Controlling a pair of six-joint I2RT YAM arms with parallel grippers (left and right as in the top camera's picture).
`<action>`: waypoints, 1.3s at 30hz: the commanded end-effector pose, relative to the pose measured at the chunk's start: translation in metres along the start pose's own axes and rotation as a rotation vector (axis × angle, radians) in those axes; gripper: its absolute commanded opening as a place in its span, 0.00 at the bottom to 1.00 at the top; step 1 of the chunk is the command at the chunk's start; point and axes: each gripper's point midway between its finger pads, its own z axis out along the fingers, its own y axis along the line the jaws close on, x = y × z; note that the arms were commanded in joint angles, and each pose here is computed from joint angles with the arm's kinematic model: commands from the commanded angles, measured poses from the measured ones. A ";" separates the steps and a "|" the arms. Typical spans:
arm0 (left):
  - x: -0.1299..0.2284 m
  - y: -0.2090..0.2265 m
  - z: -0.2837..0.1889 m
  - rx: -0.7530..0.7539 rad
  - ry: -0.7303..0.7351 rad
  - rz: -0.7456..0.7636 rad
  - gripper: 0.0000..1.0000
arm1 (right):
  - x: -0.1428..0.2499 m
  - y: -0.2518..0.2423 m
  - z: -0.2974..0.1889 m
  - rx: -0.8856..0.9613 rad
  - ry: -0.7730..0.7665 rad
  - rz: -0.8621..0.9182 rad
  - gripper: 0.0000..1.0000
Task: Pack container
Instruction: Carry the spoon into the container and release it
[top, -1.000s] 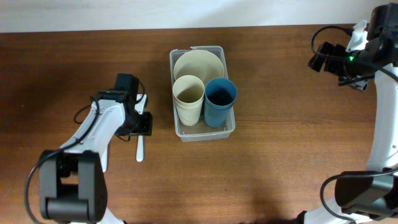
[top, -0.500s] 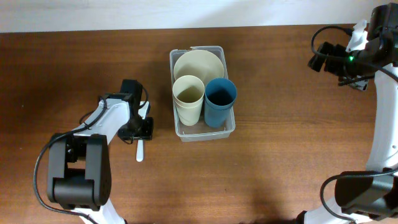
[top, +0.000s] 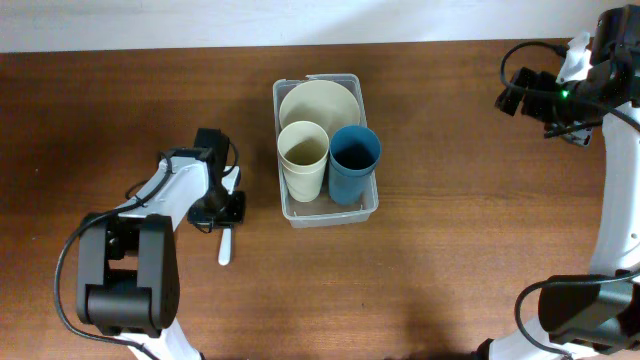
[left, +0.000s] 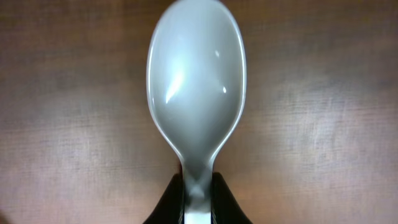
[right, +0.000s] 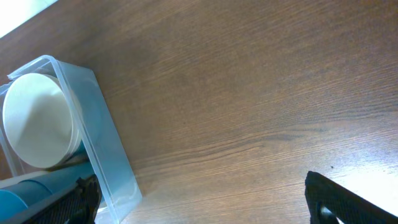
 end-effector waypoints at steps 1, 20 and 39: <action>-0.020 -0.001 -0.029 0.005 -0.046 0.004 0.01 | -0.002 0.001 -0.005 -0.004 -0.015 -0.002 0.99; 0.012 -0.065 -0.246 0.049 -0.464 0.215 0.01 | -0.002 0.001 -0.005 -0.004 -0.016 -0.002 0.99; 0.061 -0.208 -0.189 -0.062 -0.333 1.239 0.01 | -0.002 0.001 -0.005 -0.004 -0.015 -0.002 0.99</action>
